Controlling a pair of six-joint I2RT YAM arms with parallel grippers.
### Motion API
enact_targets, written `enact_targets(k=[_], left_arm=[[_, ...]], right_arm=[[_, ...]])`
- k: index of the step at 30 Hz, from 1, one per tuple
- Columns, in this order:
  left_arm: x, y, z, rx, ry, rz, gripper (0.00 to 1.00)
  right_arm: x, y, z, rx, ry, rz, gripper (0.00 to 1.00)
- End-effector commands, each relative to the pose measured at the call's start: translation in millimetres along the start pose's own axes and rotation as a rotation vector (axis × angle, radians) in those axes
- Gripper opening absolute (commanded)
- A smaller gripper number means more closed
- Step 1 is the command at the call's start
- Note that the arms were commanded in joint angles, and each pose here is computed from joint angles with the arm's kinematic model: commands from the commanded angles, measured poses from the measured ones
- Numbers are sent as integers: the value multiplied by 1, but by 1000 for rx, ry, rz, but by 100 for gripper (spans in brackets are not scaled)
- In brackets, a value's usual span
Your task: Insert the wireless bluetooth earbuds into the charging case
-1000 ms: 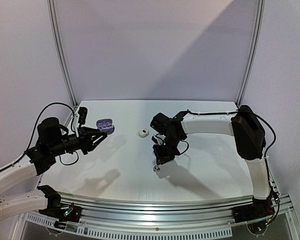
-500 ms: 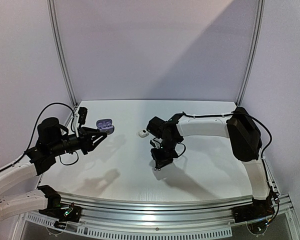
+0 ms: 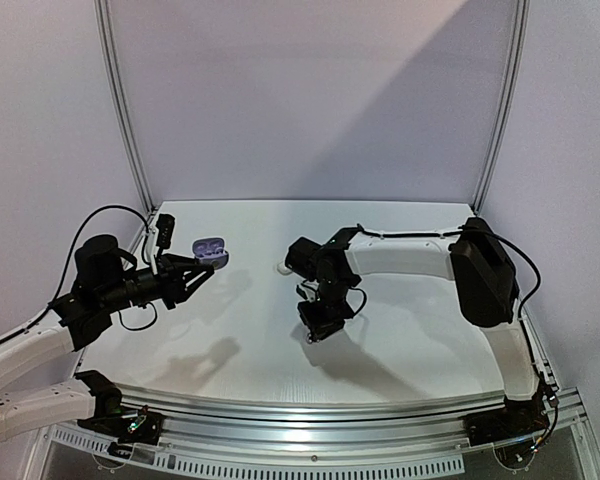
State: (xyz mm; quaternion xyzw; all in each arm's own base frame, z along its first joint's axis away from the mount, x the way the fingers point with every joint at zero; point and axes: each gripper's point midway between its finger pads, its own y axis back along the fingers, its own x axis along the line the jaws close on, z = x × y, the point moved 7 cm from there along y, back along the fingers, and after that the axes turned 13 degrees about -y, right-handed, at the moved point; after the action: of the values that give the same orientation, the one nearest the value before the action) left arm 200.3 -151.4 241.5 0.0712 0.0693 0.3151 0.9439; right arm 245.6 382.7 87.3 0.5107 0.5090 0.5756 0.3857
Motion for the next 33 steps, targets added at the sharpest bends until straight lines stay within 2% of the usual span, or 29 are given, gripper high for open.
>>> enact_targets(k=[1, 6, 11, 22, 33], left_arm=[[3, 1, 1, -22, -4, 10, 0], [3, 1, 0, -19, -2, 9, 0], [3, 1, -1, -18, -4, 11, 0], [3, 2, -3, -17, -1, 10, 0], [2, 2, -4, -15, 3, 10, 0]], right_arm=[[-6, -17, -3, 28, 5, -64, 16], [1, -22, 3, 8, 18, -35, 15], [3, -21, 7, 2, 23, -45, 21], [4, -24, 10, -7, 33, -42, 24], [9, -22, 15, -22, 72, -31, 24]])
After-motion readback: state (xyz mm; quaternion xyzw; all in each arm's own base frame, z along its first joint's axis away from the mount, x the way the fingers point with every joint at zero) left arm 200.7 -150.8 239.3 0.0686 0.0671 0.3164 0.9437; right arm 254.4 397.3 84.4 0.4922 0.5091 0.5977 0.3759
